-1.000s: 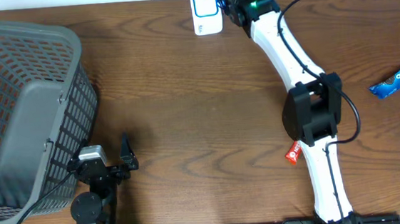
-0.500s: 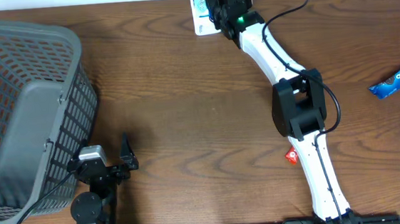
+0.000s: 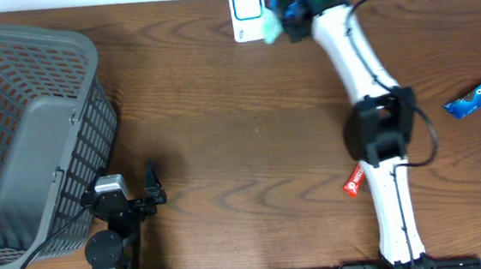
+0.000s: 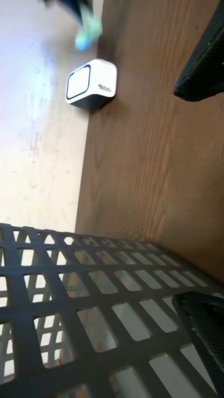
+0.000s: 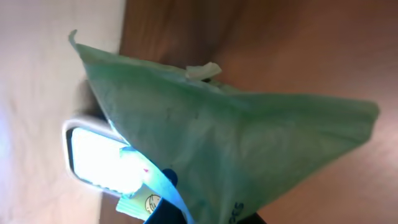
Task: Scan the item barcode
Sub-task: 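Carry the wipes pack right and drop it beside the Oreo pack, then swing the empty right gripper back toward the red Nescafe stick, then lower the right gripper and pinch the end of the Nescafe stick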
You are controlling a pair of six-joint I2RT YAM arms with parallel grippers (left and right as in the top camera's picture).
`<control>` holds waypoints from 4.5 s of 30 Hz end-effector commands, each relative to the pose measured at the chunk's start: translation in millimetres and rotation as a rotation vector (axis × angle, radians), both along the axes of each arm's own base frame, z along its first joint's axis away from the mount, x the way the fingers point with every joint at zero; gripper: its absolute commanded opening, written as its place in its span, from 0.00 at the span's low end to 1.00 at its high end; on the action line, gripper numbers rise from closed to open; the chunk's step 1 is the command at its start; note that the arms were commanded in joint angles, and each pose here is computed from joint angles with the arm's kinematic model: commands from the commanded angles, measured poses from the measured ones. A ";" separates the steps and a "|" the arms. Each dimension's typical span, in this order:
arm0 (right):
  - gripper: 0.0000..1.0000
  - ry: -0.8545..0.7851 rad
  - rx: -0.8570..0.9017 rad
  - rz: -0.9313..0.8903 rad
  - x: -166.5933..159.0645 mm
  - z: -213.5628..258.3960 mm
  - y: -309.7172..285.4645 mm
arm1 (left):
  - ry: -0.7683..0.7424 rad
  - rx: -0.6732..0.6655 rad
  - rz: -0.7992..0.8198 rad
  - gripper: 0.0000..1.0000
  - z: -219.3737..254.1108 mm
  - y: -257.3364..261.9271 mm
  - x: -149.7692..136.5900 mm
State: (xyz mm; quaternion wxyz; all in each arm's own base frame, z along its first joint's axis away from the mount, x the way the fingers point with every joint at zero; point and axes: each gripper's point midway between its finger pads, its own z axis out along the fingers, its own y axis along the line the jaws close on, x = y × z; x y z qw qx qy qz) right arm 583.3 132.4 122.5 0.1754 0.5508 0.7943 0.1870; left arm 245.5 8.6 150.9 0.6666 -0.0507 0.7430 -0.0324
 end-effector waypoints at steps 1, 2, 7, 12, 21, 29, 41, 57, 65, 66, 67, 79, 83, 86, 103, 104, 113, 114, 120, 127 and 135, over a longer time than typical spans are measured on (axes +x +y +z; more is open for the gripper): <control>0.02 -0.079 -0.127 -0.107 -22.8 90.8 -79.1 | 0.051 0.011 -0.014 0.98 -15.3 -1.7 -1.0; 0.02 -0.038 -0.160 -0.145 -35.5 92.4 -100.4 | 0.051 0.011 -0.014 0.98 -15.4 -1.7 -1.0; 0.05 0.129 -0.292 -0.238 -77.1 84.8 -200.3 | 0.051 0.011 -0.014 0.98 -15.4 -1.7 -1.0; 0.06 0.257 -0.337 -0.226 -90.1 42.6 -270.2 | 0.051 0.011 -0.014 0.98 -15.4 -1.7 -1.0; 0.11 0.372 -0.366 -0.144 -103.5 -34.8 -341.4 | 0.051 0.011 -0.014 0.98 -15.3 -1.7 -1.0; 0.12 0.457 -0.357 -0.109 -143.8 -41.9 -390.1 | 0.051 0.011 -0.014 0.98 -15.4 -1.7 -1.0; 0.49 0.296 -0.251 0.059 -161.7 62.3 -375.0 | 0.051 0.011 -0.014 0.98 -15.4 -1.7 -1.0; 0.99 -0.188 -0.490 0.512 -182.4 255.4 -216.1 | 0.051 0.011 -0.014 0.98 -15.4 -1.7 -1.0; 0.99 -0.388 -0.609 0.919 -210.5 298.7 -92.8 | 0.051 0.011 -0.014 0.98 -15.4 -1.7 -1.0; 0.99 -0.401 -0.612 0.972 -213.6 298.3 -77.4 | 0.051 0.011 -0.014 0.98 -15.3 -1.7 -1.0; 0.99 -0.405 -0.620 1.020 -216.6 296.6 -64.1 | 0.051 0.011 -0.014 0.98 -15.4 -1.7 -1.0; 0.99 0.022 -0.666 0.833 -230.8 197.9 -9.4 | 0.051 0.011 -0.014 0.98 -15.4 -1.7 -1.0; 0.99 0.112 -0.657 0.885 -246.5 167.8 10.7 | 0.051 0.011 -0.014 0.98 -15.3 -1.7 -1.0; 0.99 0.174 -0.714 0.929 -254.6 150.3 14.7 | 0.051 0.011 -0.014 0.98 -15.4 -1.7 -1.0; 0.99 0.615 -0.454 0.466 -329.0 32.1 17.7 | 0.051 0.011 -0.014 0.98 -15.3 -1.7 -1.0; 0.99 0.634 -0.435 0.441 -332.5 25.5 18.3 | 0.051 0.011 -0.014 0.98 -15.3 -1.7 -1.0; 0.99 0.657 -0.481 0.468 -334.4 -19.0 5.3 | 0.051 0.011 -0.014 0.98 -15.3 -1.7 -1.0; 0.99 0.655 -0.493 0.477 -334.2 -19.0 3.3 | 0.051 0.011 -0.014 0.98 -15.3 -1.7 -1.0; 0.99 0.641 -0.586 0.513 -338.7 4.5 -22.8 | 0.051 0.011 -0.014 0.98 -15.3 -1.7 -1.0; 0.99 0.443 -0.637 0.542 -359.1 74.8 -57.2 | 0.051 0.011 -0.014 0.98 -15.4 -1.7 -1.0; 0.99 0.095 -0.633 0.535 -368.1 111.2 -81.2 | 0.051 0.011 -0.014 0.98 -15.3 -1.7 -1.0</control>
